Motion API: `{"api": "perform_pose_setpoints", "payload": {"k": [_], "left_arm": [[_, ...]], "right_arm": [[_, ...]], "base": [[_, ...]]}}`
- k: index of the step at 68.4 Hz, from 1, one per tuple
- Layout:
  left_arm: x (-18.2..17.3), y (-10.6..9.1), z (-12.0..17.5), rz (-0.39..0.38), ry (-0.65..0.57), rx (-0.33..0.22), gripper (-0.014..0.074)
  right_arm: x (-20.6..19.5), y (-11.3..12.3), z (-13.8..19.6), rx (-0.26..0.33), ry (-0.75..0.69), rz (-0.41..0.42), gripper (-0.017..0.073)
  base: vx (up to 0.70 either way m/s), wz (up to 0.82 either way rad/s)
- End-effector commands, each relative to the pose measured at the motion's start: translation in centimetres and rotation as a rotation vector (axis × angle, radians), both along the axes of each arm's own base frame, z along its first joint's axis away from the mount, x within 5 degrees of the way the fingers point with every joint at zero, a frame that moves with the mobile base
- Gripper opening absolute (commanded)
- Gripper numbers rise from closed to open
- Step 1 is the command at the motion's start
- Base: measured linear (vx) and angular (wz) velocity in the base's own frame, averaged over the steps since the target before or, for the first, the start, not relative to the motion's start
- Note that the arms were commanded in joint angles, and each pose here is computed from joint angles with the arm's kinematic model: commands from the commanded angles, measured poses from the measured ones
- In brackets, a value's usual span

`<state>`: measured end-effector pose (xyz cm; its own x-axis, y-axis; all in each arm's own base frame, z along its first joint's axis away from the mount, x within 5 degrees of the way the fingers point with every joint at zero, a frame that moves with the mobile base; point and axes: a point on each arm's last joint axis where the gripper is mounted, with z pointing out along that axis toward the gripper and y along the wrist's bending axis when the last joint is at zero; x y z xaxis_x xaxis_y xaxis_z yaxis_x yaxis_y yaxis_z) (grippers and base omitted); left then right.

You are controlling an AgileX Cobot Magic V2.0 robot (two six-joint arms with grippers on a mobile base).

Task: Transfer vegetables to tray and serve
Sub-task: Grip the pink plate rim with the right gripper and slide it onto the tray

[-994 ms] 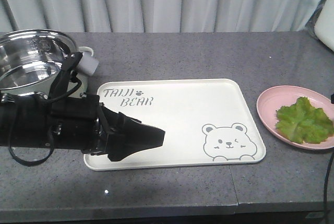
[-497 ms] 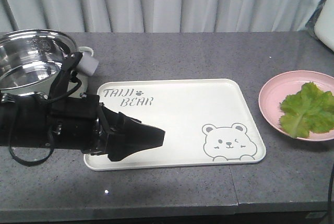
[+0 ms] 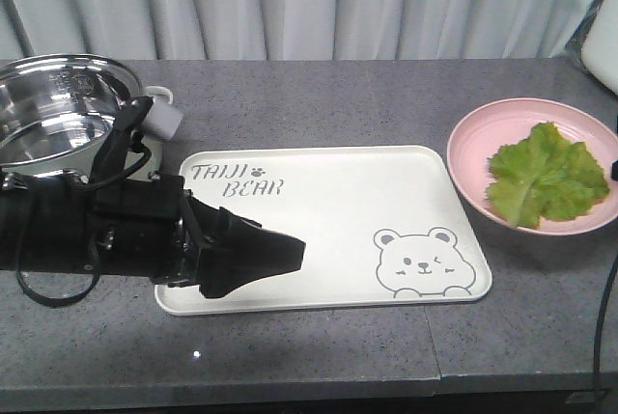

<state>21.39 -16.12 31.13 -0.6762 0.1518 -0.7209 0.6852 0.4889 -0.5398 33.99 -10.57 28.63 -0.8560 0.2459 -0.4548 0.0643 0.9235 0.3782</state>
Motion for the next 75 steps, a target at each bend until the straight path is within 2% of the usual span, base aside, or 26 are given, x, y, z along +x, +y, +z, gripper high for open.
{"api": "perform_pose_setpoints", "payload": {"k": [1,20,28,39,53,66,75], "left_arm": [[-0.2,0.0,1.9,0.017,-0.027,-0.075,0.0545],[-0.2,0.0,1.9,0.017,-0.027,-0.075,0.0545],[-0.2,0.0,1.9,0.017,-0.027,-0.075,0.0545],[-0.2,0.0,1.9,0.017,-0.027,-0.075,0.0545],[-0.2,0.0,1.9,0.017,-0.027,-0.075,0.0545],[-0.2,0.0,1.9,0.017,-0.027,-0.075,0.0545],[-0.2,0.0,1.9,0.017,-0.027,-0.075,0.0545]], "right_arm": [[0.4,2.8,2.8,0.018,-0.103,0.047,-0.0004],[1.9,11.5,2.3,0.059,-0.091,0.215,-0.0004],[2.6,15.3,0.8,0.086,-0.047,0.271,-0.0003],[3.3,19.2,-1.4,0.102,-0.003,0.313,-0.0003],[4.1,20.9,-3.1,0.12,0.014,0.273,-0.0003],[4.4,20.8,-3.8,0.117,0.029,0.259,0.0002],[4.5,20.8,-3.8,0.116,0.024,0.257,0.005]], "base": [[0.0,0.0],[0.0,0.0],[0.0,0.0],[0.0,0.0],[0.0,0.0],[0.0,0.0],[0.0,0.0]]}}
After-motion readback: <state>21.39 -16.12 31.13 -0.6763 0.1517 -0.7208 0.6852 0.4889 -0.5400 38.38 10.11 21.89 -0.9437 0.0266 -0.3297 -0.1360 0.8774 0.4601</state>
